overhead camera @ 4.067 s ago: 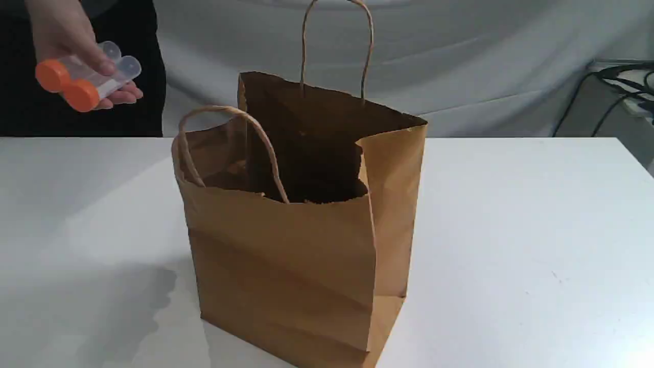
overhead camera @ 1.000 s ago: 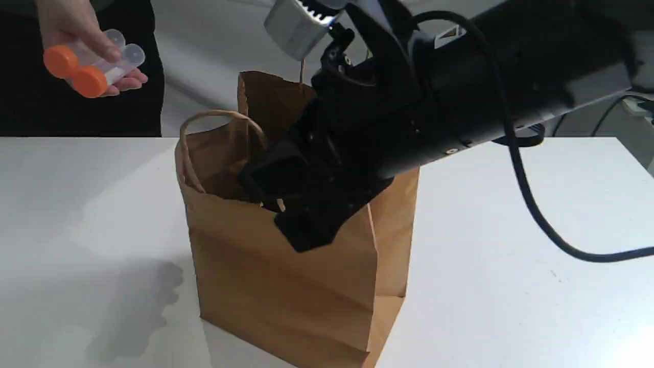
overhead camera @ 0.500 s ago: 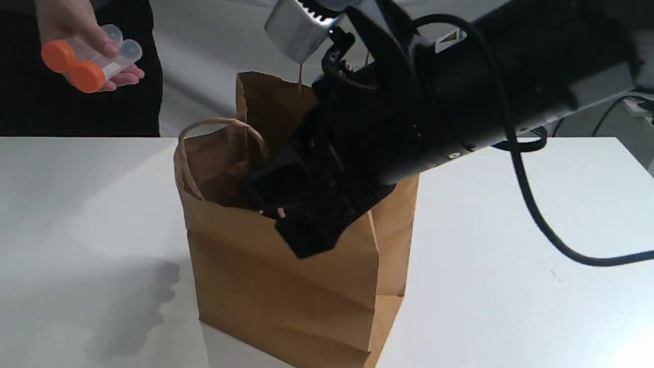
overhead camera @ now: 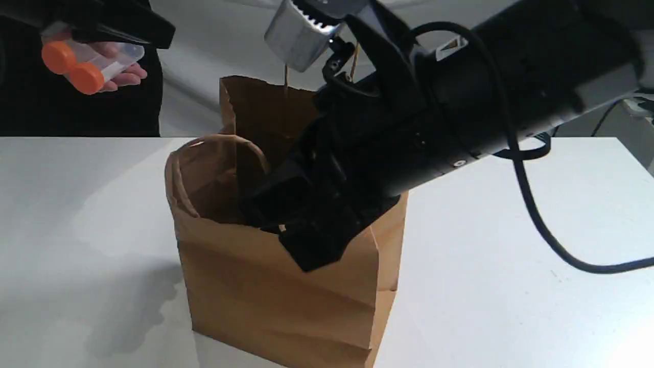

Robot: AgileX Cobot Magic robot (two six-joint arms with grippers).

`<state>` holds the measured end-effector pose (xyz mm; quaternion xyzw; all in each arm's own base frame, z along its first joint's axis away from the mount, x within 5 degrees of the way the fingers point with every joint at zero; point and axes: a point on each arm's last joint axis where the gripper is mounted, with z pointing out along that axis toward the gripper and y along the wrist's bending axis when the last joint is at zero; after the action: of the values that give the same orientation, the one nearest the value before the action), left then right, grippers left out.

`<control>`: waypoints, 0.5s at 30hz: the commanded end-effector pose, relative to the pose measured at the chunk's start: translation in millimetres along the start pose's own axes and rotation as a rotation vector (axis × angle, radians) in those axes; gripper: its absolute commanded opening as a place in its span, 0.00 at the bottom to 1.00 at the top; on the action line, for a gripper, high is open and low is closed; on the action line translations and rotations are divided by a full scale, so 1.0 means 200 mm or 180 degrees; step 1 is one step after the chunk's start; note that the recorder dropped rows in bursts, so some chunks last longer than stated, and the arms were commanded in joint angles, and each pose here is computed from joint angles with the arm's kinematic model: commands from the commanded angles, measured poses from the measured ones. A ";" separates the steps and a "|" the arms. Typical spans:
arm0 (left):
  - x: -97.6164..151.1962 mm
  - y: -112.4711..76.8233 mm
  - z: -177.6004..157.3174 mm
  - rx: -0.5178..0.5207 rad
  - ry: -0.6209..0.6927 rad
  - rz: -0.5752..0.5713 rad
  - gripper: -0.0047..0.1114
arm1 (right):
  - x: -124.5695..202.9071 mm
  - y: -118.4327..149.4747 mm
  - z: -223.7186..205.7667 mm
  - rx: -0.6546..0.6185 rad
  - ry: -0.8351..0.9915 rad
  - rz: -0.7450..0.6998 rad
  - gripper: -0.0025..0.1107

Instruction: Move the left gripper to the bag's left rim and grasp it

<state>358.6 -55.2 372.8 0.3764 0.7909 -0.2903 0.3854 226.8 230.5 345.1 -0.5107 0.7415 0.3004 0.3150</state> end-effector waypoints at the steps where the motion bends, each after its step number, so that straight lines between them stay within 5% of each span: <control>1: 0.00 0.06 0.07 0.0129 -0.0029 0.0067 0.04 | 0.00 0.01 -0.01 -0.0052 0.0031 0.0002 0.02; 5: -0.02 0.15 0.14 0.0168 -0.0070 0.0016 0.07 | 0.00 0.01 -0.01 -0.0081 0.0055 0.0008 0.02; 9: -0.05 0.21 0.16 0.0141 -0.0110 0.0072 0.22 | 0.00 0.01 -0.01 -0.0081 0.0056 0.0082 0.02; 12: -0.08 0.20 0.20 0.0150 -0.0065 0.0141 0.40 | 0.00 0.01 -0.01 -0.0080 0.0057 0.0107 0.02; 15: -0.11 0.15 0.27 0.0152 0.0131 0.0373 0.47 | 0.00 0.01 -0.01 -0.0077 0.0061 0.0164 0.02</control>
<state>415.6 -75.0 354.7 0.4191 0.7730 -0.2846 0.3820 224.7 230.2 344.2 -0.4995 0.7521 0.3100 0.2978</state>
